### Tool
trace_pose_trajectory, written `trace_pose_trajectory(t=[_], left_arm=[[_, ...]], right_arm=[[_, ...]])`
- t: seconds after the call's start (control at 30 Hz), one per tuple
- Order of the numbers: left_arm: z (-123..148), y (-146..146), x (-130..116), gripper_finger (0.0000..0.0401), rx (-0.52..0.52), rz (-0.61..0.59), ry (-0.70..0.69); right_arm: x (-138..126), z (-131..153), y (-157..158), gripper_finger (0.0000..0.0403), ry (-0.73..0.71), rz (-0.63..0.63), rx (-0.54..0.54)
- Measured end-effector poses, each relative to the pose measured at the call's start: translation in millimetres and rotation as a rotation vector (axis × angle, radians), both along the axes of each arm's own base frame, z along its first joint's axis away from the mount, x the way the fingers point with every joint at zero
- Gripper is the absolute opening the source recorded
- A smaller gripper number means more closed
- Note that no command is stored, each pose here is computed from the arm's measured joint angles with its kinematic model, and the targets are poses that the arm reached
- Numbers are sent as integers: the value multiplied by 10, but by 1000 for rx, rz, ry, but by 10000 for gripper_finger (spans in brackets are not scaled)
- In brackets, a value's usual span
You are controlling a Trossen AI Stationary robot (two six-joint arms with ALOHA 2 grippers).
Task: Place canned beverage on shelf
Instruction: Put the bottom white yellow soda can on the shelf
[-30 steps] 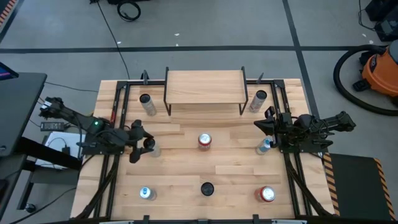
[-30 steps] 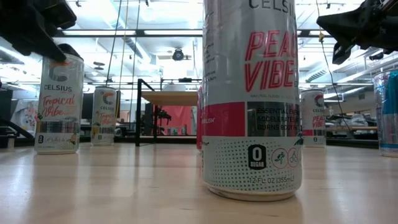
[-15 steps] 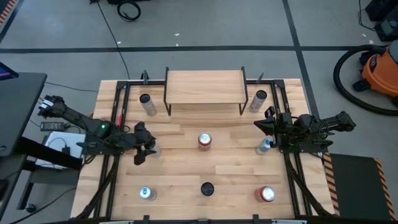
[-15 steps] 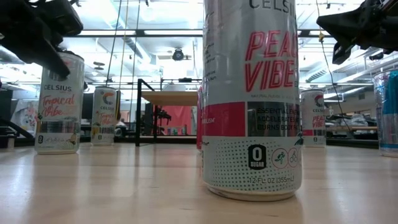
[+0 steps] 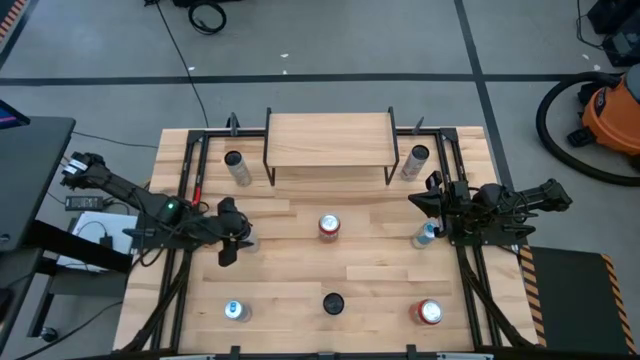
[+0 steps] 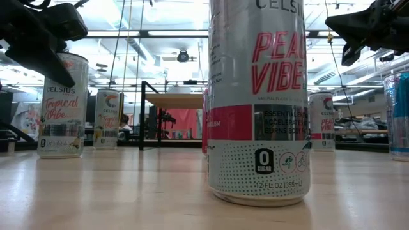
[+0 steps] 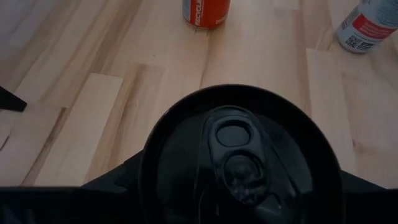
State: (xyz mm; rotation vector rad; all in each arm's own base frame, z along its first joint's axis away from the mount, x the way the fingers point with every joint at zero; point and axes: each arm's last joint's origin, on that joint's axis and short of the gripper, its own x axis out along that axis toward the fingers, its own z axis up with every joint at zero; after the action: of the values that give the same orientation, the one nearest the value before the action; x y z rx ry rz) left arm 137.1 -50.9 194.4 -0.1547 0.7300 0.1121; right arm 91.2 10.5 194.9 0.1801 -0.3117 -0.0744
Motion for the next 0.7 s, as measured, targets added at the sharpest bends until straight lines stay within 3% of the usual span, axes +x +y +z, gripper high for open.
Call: trace_pose_trajectory(t=[0.53,0.7], left_arm=[[34,55,69,256,-64,-19,-32],[178,114,127,256,-68,-32,-64]], right_arm=[[-1,0,-8,16,2,-27,9],[-1,-1,-14,16,4,-47,15]])
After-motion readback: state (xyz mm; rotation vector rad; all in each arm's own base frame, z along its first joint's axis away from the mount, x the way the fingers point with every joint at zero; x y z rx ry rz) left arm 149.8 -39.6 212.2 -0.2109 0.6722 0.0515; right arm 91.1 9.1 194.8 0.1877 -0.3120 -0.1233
